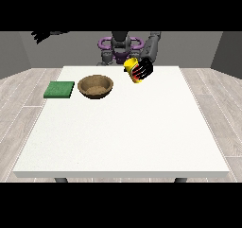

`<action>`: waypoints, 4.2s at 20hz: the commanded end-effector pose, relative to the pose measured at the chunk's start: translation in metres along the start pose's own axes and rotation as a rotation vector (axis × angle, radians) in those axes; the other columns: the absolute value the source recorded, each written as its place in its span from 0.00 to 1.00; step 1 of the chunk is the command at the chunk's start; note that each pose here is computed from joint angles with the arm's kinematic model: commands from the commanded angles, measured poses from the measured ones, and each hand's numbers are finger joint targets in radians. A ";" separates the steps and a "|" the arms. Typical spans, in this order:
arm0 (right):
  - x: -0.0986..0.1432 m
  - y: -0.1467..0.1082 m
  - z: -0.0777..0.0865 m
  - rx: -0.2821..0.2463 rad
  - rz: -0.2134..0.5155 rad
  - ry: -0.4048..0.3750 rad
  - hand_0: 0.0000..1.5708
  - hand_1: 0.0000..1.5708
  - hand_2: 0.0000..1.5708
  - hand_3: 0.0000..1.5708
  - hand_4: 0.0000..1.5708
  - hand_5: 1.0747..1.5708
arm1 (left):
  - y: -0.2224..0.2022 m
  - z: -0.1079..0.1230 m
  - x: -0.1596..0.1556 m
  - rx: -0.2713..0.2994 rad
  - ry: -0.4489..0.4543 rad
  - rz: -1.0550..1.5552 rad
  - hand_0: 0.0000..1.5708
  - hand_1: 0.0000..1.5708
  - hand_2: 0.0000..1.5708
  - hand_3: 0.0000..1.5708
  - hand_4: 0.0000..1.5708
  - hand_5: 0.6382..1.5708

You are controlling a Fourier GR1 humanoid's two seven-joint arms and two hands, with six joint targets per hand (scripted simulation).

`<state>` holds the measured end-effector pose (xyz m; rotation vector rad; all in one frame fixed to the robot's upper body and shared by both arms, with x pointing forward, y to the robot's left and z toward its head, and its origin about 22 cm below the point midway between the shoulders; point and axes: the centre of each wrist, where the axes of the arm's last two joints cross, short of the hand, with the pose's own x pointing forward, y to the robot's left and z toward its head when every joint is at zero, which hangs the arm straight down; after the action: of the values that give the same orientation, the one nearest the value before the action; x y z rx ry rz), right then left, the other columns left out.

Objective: Pick the cup and pour the ball into the bowl, then pick the bowl and place it on the pad

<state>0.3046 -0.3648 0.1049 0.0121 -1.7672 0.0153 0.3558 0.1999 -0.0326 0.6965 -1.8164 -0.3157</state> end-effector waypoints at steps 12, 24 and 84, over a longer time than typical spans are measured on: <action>-0.040 -0.017 -0.002 -0.039 -0.050 0.106 0.00 0.00 0.00 0.00 0.27 1.00 | -0.088 -0.020 0.117 -0.173 -0.181 -0.566 0.84 0.84 1.00 1.00 0.72 0.98; -0.065 -0.044 0.030 -0.123 -0.065 0.196 0.00 0.00 0.00 0.15 0.28 1.00 | -0.099 -0.006 0.124 -0.308 -0.265 -0.935 0.00 0.00 1.00 0.86 0.51 0.97; -0.049 0.042 -0.015 -0.168 -0.150 0.025 0.00 0.00 0.00 0.00 0.35 0.99 | -0.025 0.059 0.079 -0.249 -0.018 0.414 0.00 0.00 0.00 0.00 0.57 0.88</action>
<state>0.3258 -0.3414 0.0635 0.0387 -1.7085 -0.2213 0.3105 0.1206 0.0026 0.3462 -1.7699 -0.3921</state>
